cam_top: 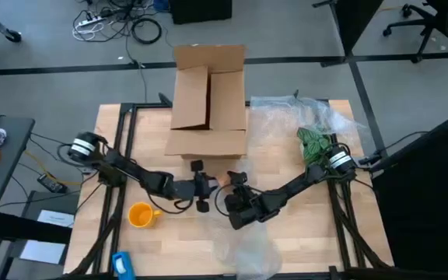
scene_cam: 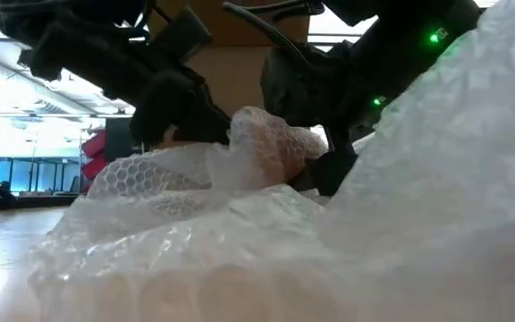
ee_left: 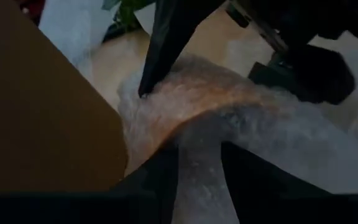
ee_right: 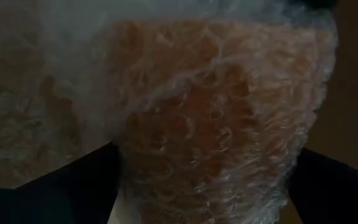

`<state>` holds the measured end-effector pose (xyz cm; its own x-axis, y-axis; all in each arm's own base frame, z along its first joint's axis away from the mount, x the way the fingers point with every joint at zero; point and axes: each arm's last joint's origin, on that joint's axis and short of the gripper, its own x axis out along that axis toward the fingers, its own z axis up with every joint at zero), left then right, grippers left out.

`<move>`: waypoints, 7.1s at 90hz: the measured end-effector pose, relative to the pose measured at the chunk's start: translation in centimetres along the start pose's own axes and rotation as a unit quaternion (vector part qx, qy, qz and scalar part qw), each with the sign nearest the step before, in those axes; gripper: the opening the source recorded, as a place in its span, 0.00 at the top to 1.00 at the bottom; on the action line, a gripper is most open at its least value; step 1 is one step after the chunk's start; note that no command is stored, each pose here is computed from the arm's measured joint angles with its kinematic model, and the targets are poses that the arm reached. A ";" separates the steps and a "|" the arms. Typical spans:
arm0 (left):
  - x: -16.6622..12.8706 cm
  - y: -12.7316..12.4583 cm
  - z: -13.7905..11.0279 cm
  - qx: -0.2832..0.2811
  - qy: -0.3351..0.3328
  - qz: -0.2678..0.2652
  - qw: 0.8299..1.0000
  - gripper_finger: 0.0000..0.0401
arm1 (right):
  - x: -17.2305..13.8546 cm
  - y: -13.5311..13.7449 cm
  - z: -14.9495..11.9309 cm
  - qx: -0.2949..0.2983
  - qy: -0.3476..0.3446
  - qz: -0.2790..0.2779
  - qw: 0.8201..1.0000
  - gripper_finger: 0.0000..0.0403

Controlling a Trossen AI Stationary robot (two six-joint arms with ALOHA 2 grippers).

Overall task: Wrap mug
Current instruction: Wrap the orange cup with the bubble wrap

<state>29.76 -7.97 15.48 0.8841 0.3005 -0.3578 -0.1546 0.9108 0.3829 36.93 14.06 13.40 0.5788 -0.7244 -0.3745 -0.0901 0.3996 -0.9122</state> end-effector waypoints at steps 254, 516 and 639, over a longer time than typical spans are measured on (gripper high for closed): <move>2.1 -1.0 -1.3 0.407 0.033 0.164 0.898 0.98 | -4.4 -0.1 -3.6 0.334 0.173 0.439 0.816 0.07; 1.8 -1.5 -3.0 0.389 0.109 0.173 0.898 0.98 | -8.3 -12.0 -13.6 0.389 0.187 0.471 0.769 0.22; 1.7 -1.6 -3.1 0.393 0.112 0.170 0.897 0.98 | -6.6 -13.3 -10.9 0.331 -0.115 0.756 0.552 1.00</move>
<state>30.14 -8.05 11.60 0.7203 0.6528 -0.2347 0.0374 0.3013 0.9528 25.48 7.36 26.17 0.3418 0.7799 -0.5243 -0.3400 0.6227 0.7047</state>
